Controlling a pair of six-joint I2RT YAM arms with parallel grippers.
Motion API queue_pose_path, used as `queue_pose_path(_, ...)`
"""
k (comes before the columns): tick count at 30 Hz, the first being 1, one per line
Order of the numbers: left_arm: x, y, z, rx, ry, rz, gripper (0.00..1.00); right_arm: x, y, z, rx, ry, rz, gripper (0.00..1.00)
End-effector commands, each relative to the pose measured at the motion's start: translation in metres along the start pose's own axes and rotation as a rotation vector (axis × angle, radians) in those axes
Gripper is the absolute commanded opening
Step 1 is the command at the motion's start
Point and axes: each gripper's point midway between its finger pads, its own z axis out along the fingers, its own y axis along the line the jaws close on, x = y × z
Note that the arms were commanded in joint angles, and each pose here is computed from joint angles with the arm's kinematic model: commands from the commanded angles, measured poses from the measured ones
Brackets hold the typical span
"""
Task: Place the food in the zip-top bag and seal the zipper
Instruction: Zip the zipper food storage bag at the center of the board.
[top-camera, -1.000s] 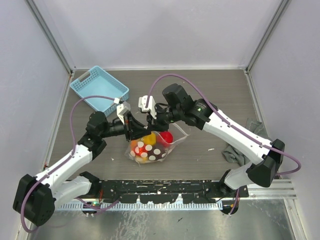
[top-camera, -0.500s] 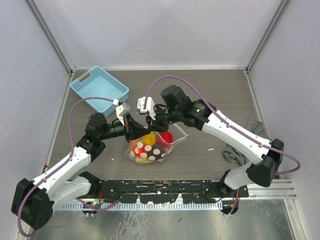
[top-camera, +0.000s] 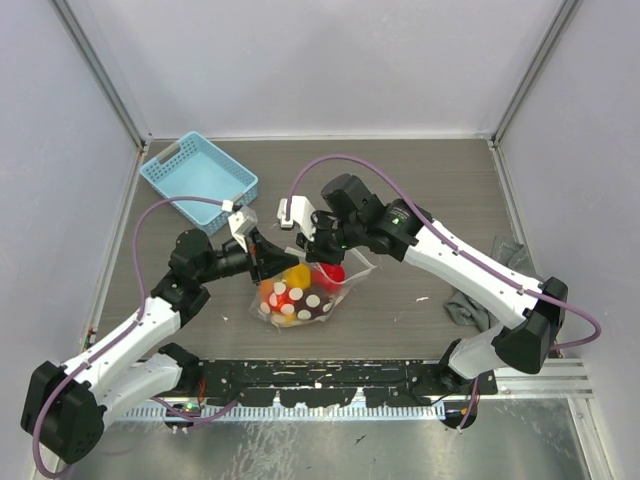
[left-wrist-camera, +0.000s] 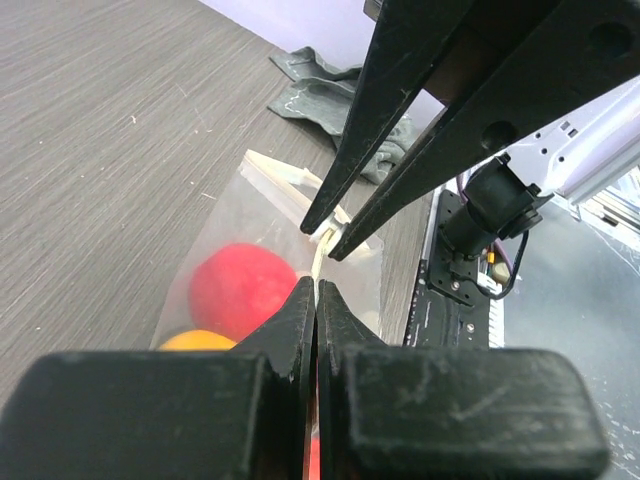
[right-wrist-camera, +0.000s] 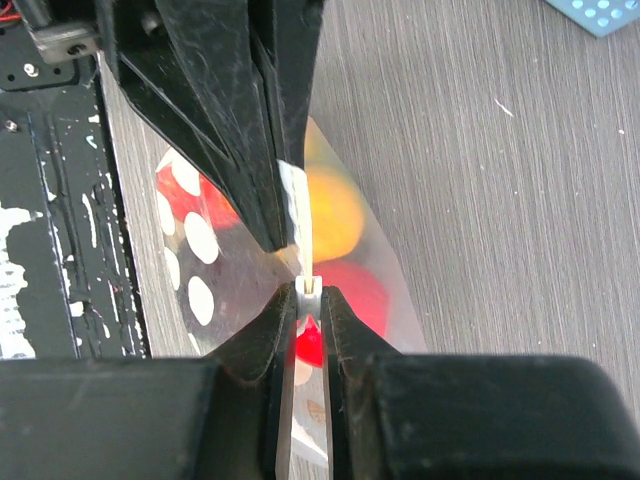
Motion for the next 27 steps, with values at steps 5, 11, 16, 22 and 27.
queue_pose_path(5, -0.022, -0.001, -0.005, -0.030, -0.092, 0.083, 0.00, 0.015, -0.010, -0.025, 0.111, 0.057, 0.039, 0.00)
queue_pose_path(11, -0.014, 0.009, -0.010, -0.099, -0.095, 0.066, 0.00, 0.020, -0.015, -0.030, 0.141, 0.064, 0.060, 0.00)
queue_pose_path(16, -0.010, 0.018, -0.016, -0.161, -0.097, 0.068, 0.00, 0.021, -0.022, -0.041, 0.170, 0.043, 0.090, 0.00)
queue_pose_path(22, -0.003, 0.032, -0.019, -0.234, -0.085, 0.053, 0.00, 0.017, -0.024, -0.045, 0.172, 0.025, 0.113, 0.00)
queue_pose_path(27, -0.006, 0.036, -0.018, -0.246, -0.088, 0.047, 0.02, 0.011, -0.021, -0.042, 0.141, 0.005, 0.112, 0.00)
